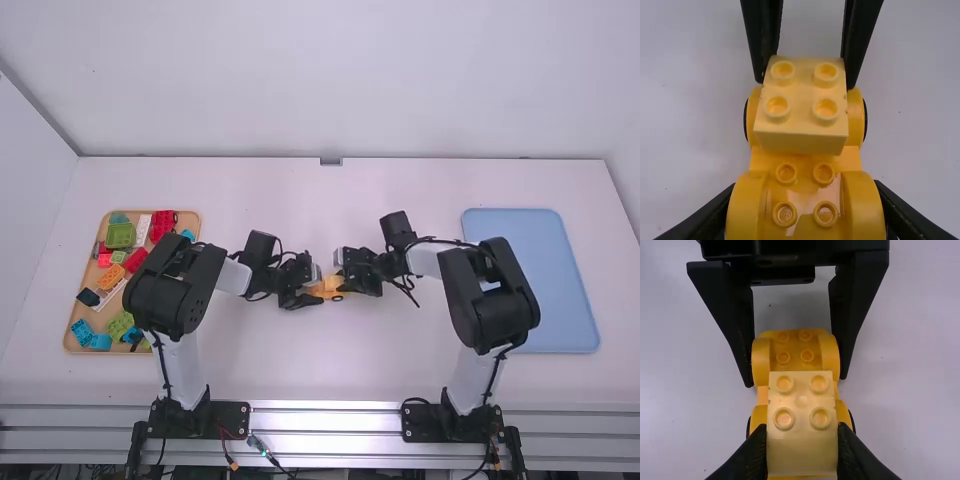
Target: Assemble lego blocks to make yellow taxi
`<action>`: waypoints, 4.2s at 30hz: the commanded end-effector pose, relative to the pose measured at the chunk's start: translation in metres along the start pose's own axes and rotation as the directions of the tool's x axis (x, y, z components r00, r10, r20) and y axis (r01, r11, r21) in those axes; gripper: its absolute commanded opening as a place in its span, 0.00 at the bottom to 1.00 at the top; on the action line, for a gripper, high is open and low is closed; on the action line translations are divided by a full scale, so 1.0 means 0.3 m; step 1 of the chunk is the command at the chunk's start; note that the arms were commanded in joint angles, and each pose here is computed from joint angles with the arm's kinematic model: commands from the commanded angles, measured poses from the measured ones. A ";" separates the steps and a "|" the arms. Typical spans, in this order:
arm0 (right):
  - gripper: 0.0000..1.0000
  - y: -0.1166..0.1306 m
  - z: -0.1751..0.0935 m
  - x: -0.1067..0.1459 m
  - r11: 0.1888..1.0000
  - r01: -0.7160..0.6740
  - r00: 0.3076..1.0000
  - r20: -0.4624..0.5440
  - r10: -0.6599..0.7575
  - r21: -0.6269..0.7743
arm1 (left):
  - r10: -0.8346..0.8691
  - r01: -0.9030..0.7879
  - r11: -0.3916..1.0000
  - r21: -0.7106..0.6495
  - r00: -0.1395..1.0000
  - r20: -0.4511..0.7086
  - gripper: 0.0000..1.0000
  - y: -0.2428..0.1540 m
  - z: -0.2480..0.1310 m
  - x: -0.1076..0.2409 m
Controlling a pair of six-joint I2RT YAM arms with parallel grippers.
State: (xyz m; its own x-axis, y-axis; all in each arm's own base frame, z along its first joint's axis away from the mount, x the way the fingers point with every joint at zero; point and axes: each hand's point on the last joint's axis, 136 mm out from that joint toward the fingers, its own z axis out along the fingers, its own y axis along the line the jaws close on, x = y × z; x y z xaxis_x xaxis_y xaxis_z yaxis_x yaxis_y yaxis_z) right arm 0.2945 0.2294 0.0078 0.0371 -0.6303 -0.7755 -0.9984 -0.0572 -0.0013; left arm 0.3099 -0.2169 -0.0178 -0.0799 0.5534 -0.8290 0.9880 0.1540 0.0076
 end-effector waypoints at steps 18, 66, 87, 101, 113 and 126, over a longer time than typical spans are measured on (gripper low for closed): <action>0.17 -0.001 -0.002 -0.010 0.998 0.051 0.997 -0.051 -0.049 0.025 | -0.007 0.005 1.000 -0.025 0.995 -0.098 0.38 -0.006 0.006 0.080; 0.16 0.043 -0.023 0.001 0.995 0.020 0.999 0.044 -0.024 0.096 | 0.008 -0.002 0.999 0.044 0.992 -0.130 0.33 -0.068 0.006 0.108; 0.18 0.062 0.017 -0.004 0.996 0.023 1.000 -0.004 -0.023 0.085 | 0.032 -0.027 0.998 0.059 0.995 -0.097 0.36 -0.074 0.013 0.085; 0.37 0.047 0.004 0.015 0.995 0.000 1.000 -0.017 0.002 0.104 | 0.021 -0.015 0.998 0.057 0.995 -0.102 0.35 -0.074 0.013 0.088; 0.78 0.024 -0.034 -0.129 0.990 0.084 0.989 0.114 -0.097 0.115 | 0.023 -0.018 0.998 0.053 0.994 -0.105 0.35 -0.071 0.013 0.089; 0.00 0.064 0.022 -0.105 0.999 0.037 0.978 0.204 -0.037 0.005 | 0.027 -0.022 0.999 0.049 0.994 -0.104 0.33 -0.067 0.013 0.088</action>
State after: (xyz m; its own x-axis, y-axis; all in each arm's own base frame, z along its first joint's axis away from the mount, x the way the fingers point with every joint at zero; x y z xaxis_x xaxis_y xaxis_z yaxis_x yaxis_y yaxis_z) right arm 0.2777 0.2483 0.0336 0.0977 -0.4972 -0.8621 -0.9952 -0.0479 -0.0852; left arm 0.3021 -0.2165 -0.0192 0.0060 0.5839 -0.8118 0.9953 0.0753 0.0615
